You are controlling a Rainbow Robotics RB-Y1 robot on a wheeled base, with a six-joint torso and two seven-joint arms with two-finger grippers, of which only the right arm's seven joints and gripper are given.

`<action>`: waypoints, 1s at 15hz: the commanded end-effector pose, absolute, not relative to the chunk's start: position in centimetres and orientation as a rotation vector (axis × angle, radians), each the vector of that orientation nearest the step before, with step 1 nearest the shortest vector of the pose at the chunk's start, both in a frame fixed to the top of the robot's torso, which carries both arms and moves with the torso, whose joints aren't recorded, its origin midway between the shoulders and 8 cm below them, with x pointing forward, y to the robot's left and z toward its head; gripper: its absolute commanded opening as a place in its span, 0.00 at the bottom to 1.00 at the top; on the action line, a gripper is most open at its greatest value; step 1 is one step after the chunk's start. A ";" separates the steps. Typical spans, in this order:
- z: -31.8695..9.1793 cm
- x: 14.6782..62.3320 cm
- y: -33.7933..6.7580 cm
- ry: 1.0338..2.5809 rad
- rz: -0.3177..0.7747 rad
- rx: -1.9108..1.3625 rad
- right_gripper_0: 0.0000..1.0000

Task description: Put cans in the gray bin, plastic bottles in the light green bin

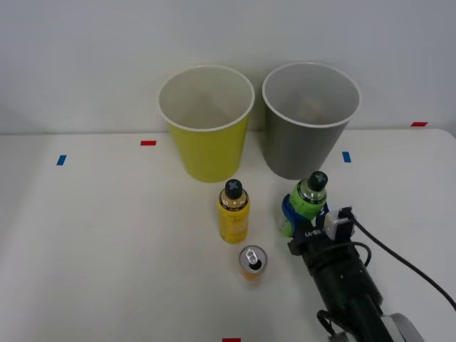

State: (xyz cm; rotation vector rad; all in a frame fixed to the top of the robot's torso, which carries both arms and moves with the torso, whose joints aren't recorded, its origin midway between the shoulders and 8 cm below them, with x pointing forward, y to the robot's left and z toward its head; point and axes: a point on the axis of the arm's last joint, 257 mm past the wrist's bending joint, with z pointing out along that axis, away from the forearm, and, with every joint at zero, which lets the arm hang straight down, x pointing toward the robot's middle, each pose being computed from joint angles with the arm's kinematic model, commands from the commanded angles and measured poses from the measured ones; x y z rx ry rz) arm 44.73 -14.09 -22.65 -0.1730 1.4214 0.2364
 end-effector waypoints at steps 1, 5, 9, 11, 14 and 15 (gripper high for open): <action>-21.7 44.1 -15.9 1.379 0.271 -0.162 0.00; -18.0 42.8 -14.7 1.298 0.427 -0.134 0.00; -11.5 43.0 -14.2 1.182 0.532 -0.085 0.00; -8.4 44.4 -13.6 1.161 0.545 -0.076 0.00; -4.2 45.4 -12.8 1.143 0.590 -0.032 0.00; -2.3 45.9 -12.3 1.136 0.613 -0.014 0.00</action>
